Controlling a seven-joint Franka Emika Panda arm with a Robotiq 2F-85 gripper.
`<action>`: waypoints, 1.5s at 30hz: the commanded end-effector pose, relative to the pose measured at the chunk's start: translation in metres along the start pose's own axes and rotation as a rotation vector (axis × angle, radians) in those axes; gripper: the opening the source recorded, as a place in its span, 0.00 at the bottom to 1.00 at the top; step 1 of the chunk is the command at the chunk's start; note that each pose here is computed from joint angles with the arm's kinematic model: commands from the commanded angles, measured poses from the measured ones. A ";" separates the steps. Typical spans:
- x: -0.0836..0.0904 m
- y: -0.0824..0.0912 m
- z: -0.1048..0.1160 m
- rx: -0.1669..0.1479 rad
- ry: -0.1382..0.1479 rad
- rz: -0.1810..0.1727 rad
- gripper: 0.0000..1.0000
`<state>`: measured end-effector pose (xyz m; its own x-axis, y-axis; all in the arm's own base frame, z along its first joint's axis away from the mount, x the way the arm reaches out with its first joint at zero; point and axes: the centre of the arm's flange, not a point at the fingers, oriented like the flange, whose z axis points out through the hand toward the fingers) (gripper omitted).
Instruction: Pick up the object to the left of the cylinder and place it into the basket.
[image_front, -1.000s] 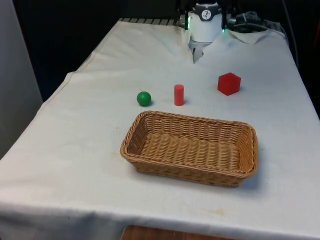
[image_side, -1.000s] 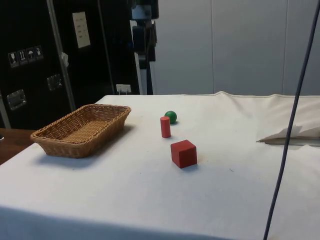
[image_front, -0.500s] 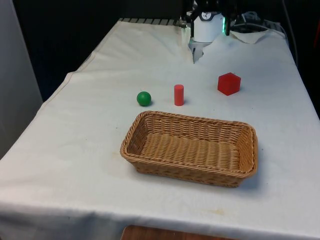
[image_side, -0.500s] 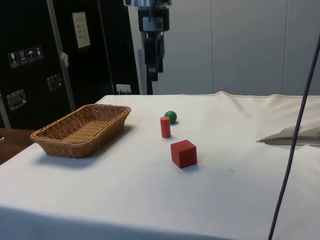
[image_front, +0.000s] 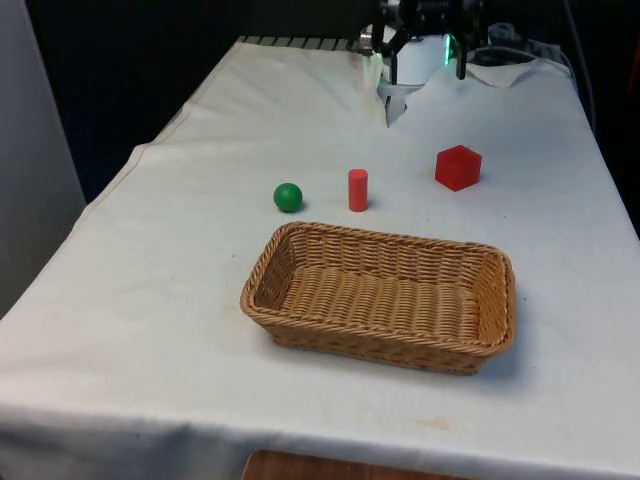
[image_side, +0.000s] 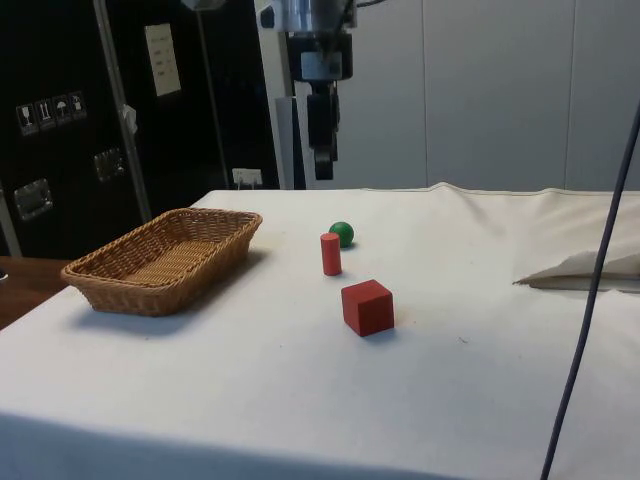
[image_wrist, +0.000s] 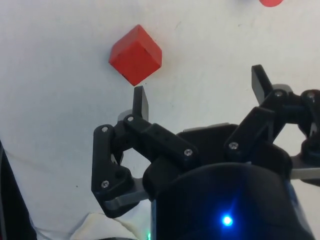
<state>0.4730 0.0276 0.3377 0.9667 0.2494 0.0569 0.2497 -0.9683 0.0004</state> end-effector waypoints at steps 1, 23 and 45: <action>-0.002 -0.003 0.001 -0.002 0.008 -0.008 1.00; -0.017 -0.048 0.033 -0.013 0.009 -0.095 1.00; -0.042 -0.078 0.085 -0.029 0.054 -0.172 1.00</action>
<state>0.4161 0.0943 0.2480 0.9046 0.4145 0.0995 0.4124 -0.9101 0.0411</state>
